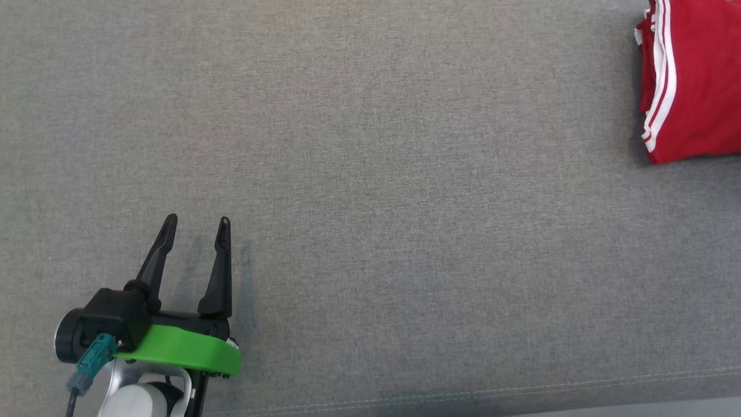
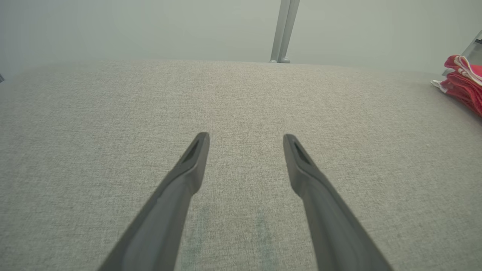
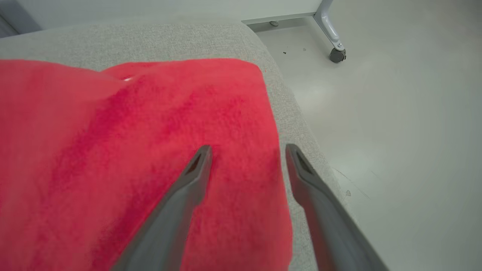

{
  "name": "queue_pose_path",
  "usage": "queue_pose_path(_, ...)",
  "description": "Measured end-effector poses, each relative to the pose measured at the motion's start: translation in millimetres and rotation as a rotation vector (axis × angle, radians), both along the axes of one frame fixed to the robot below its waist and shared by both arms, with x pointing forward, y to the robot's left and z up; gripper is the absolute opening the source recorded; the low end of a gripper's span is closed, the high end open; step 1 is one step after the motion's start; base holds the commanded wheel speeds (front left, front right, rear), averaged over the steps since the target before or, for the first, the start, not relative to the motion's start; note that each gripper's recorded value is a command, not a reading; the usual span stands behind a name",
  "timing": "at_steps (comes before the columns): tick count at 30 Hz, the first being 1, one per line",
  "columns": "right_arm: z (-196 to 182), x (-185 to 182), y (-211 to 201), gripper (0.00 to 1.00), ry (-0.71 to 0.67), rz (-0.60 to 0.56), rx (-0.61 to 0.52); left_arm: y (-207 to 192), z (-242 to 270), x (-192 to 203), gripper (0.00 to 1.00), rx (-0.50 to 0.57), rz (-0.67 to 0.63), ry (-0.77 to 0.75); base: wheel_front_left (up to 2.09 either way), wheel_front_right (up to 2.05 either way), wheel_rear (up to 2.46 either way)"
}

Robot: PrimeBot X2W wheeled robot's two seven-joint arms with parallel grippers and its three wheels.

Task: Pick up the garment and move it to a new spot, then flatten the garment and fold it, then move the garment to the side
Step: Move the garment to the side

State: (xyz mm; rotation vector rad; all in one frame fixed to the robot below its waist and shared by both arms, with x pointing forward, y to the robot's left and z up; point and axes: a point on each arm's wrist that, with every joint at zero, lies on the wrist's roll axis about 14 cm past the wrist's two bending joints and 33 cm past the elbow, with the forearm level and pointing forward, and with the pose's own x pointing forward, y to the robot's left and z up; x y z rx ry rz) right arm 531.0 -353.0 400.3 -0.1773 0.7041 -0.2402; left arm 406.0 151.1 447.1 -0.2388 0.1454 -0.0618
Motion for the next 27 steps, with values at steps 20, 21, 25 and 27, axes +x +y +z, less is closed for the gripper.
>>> queue_pose_path(20,59.9,-7.5,-11.1,1.00,-0.242,0.037,-0.069,-39.4,22.9,15.9,1.00,-0.049,-0.103,-0.076,0.00,0.00,0.00)
queue_pose_path(21,68.6,-5.6,-8.6,1.00,-0.267,0.057,-0.077,-42.0,24.7,15.1,1.00,-0.053,-0.109,-0.079,0.00,0.00,0.00)
queue_pose_path(25,97.0,-2.1,6.3,1.00,-0.355,0.128,-0.081,-50.5,35.4,12.6,1.00,-0.082,-0.114,-0.107,0.00,0.00,0.00)
queue_pose_path(27,110.8,-0.3,19.9,1.00,-0.407,0.171,-0.071,-51.9,39.7,11.0,1.00,-0.087,-0.114,-0.120,0.00,0.00,0.00)
